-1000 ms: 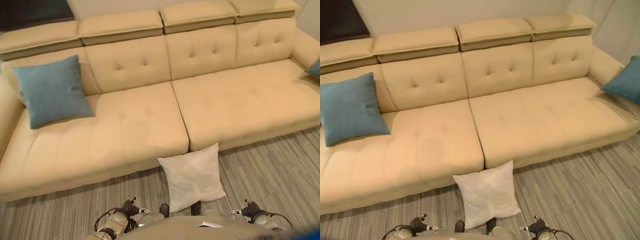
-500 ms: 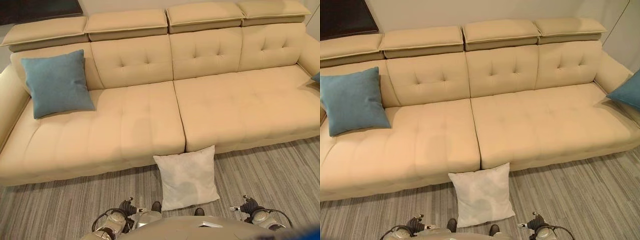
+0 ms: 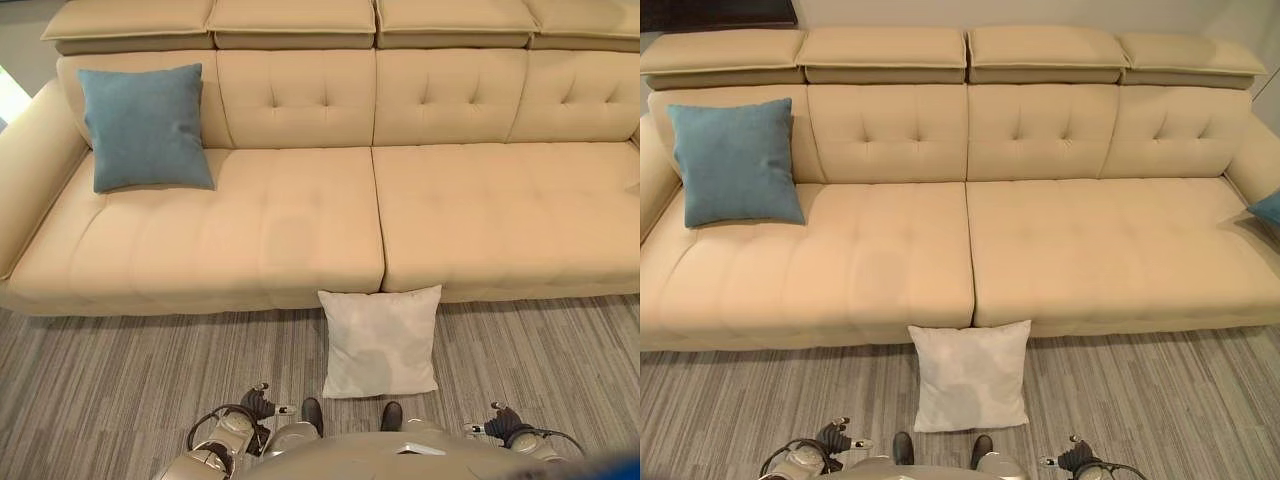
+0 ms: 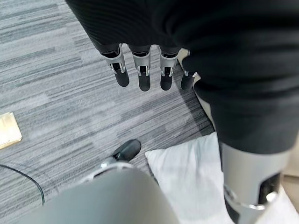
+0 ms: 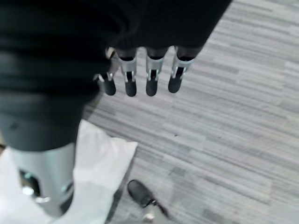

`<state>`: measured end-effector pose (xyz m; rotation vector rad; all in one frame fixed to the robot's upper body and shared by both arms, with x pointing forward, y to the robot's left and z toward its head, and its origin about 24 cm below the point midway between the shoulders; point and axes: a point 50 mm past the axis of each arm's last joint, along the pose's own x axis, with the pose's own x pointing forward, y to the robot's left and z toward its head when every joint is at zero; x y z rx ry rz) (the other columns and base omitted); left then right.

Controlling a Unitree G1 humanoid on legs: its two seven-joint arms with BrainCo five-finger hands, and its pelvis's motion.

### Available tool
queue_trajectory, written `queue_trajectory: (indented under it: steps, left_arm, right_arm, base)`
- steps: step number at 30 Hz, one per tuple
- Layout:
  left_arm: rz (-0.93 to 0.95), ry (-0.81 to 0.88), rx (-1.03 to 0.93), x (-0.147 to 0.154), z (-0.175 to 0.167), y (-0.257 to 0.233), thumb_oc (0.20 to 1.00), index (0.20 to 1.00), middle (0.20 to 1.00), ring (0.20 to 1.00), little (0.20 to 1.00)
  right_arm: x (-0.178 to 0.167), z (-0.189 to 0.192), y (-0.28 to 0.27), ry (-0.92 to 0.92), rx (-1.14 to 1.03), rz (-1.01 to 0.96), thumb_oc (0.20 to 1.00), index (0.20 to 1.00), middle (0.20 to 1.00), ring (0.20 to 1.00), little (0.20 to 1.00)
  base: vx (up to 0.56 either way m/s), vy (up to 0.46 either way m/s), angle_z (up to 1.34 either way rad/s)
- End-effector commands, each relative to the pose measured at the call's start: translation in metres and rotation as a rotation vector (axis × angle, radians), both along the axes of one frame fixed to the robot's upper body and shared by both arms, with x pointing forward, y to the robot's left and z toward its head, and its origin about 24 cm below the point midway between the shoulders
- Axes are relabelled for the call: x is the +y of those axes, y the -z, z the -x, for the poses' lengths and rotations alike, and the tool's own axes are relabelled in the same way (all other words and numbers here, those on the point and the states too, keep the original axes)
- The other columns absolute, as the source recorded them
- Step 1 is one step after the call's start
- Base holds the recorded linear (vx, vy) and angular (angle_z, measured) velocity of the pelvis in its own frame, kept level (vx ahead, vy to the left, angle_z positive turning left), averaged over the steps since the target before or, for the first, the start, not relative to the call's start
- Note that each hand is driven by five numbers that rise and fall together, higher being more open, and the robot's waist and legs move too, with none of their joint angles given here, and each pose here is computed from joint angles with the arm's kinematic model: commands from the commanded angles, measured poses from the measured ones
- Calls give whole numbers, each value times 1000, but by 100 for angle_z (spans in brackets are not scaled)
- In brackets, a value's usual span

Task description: Pick up all the scattered cushions and arrange them neatly on the sofa.

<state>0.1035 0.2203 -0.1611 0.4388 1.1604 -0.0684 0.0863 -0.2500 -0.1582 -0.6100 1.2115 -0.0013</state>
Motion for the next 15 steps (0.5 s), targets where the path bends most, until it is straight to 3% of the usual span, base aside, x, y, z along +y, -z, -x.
queue_trajectory:
  steps: [1,4,15]
  left_arm:
    - [-19,-15,-28,8,-10,-4,1000,1000,1000,1000,1000]
    - [-12,-58,-67,10,-16,-7,1000,1000,1000,1000,1000]
    - [1,-192,-483,15,-111,-56,1000,1000,1000,1000,1000]
  right_arm:
    - [-3,-10,-3,-23,-8,25,1000,1000,1000,1000,1000]
    - [-6,-14,-4,4,-33,28,1000,1000,1000,1000,1000]
    - [-12,-109,-50,55,-438,74,1000,1000,1000,1000,1000]
  base:
    - [90,19,-9]
    - [34,-19,-7]
    - [-221,-37,-3]
